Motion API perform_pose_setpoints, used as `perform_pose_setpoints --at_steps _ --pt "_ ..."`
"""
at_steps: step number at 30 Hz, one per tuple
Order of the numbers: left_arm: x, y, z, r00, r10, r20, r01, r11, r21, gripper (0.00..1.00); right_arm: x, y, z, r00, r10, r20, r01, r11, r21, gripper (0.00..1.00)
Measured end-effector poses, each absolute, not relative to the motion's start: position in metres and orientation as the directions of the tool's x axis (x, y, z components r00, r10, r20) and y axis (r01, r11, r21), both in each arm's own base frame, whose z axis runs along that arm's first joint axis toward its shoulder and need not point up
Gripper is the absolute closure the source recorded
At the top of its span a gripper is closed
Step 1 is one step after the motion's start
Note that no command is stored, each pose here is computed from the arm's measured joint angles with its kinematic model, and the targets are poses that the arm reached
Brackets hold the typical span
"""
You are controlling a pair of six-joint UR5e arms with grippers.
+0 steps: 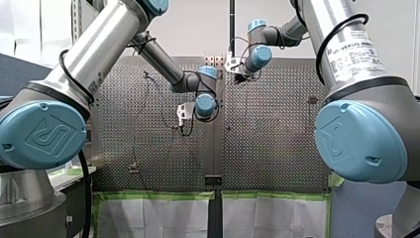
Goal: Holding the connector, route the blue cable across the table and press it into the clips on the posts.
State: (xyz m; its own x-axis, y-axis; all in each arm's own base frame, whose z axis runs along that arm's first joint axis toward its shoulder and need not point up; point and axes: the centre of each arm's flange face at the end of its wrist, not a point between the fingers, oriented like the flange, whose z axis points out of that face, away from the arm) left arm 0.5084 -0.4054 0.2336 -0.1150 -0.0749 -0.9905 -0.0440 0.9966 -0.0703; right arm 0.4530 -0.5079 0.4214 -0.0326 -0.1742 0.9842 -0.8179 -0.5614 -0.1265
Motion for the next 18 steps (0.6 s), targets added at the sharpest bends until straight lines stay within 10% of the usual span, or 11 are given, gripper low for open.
perform_pose_setpoints --at_steps 11,18 --pt "0.502 -0.411 0.233 -0.121 -0.067 -0.990 -0.041 0.997 -0.063 0.95 0.453 -0.508 0.421 -0.033 -0.174 0.984 -0.818 -0.561 -0.127 1.00" --pt "0.498 -0.416 0.233 -0.125 -0.074 -0.989 -0.025 0.997 -0.072 0.66 0.453 -0.508 0.421 -0.033 -0.174 0.984 -0.818 -0.561 -0.127 1.00"
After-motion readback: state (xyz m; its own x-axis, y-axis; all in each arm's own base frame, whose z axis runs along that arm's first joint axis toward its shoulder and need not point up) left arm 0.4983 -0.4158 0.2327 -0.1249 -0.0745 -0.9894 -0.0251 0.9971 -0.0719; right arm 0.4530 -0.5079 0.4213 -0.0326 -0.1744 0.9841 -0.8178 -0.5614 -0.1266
